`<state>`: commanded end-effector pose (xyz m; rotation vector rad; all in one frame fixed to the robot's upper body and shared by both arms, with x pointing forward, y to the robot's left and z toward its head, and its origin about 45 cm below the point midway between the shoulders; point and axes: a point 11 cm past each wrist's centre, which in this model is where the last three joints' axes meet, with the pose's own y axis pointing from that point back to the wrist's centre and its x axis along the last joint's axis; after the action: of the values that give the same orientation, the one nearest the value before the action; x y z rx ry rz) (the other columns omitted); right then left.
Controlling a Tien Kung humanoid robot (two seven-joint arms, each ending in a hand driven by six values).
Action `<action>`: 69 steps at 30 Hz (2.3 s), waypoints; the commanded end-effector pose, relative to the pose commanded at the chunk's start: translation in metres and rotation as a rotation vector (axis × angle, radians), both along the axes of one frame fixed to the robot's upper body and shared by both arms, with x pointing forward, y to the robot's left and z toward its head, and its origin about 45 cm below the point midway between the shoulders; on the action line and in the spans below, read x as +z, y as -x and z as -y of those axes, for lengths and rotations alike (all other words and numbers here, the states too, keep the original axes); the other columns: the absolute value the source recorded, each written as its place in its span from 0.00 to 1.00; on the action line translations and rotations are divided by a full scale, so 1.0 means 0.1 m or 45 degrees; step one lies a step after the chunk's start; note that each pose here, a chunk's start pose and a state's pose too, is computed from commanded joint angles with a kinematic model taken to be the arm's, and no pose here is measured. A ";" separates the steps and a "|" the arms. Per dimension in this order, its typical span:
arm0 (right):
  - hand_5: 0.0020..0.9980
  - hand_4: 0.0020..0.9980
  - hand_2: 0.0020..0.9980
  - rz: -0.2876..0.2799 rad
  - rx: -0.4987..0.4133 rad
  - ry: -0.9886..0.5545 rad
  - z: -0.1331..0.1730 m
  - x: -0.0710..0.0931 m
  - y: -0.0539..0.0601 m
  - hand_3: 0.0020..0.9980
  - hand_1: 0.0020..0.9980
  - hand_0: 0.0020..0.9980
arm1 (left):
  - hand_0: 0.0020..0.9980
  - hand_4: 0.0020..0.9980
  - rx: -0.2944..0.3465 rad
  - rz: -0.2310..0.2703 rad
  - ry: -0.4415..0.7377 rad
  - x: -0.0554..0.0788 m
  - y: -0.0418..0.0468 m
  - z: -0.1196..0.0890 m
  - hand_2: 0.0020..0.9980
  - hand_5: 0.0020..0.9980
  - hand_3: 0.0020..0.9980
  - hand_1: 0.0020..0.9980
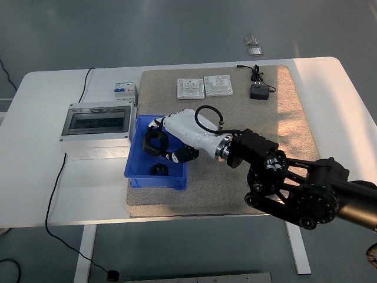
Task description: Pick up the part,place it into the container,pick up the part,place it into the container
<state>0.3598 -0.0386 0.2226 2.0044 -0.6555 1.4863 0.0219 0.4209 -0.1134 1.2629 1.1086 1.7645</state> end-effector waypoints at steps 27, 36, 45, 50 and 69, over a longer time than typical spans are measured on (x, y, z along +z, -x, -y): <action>0.39 0.83 0.87 -0.007 -0.101 0.133 0.10 -0.05 -0.08 0.94 0.25 0.38 | 0.72 0.80 -0.005 -0.006 0.006 -0.01 -0.014 0.03 0.71 0.78 0.77 0.71; 0.40 0.85 0.82 -0.121 -0.312 -0.314 0.66 0.01 -0.23 0.93 0.23 0.35 | 0.72 0.80 -0.011 -0.010 0.010 -0.02 0.006 0.05 0.71 0.78 0.77 0.71; 0.42 0.86 0.83 -0.362 -0.492 -0.807 1.33 -0.16 -0.12 0.90 0.26 0.38 | 0.72 0.80 -0.024 -0.010 0.021 -0.04 0.025 0.11 0.71 0.78 0.77 0.71; 0.46 0.88 0.79 -0.476 -0.605 -1.100 1.75 -0.31 0.03 0.82 0.36 0.53 | 0.72 0.80 -0.020 -0.016 0.028 -0.05 0.072 0.16 0.71 0.78 0.77 0.71; 0.58 0.96 0.75 -0.670 -0.831 -1.963 2.37 -0.42 0.14 0.74 0.69 0.73 | 0.72 0.78 -0.087 -0.021 -0.002 -0.02 -0.051 0.07 0.69 0.73 0.73 0.71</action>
<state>0.3459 -0.2758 0.1810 2.4469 -2.3039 -0.2123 0.0270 0.4136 -0.1152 1.3030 1.0614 1.7074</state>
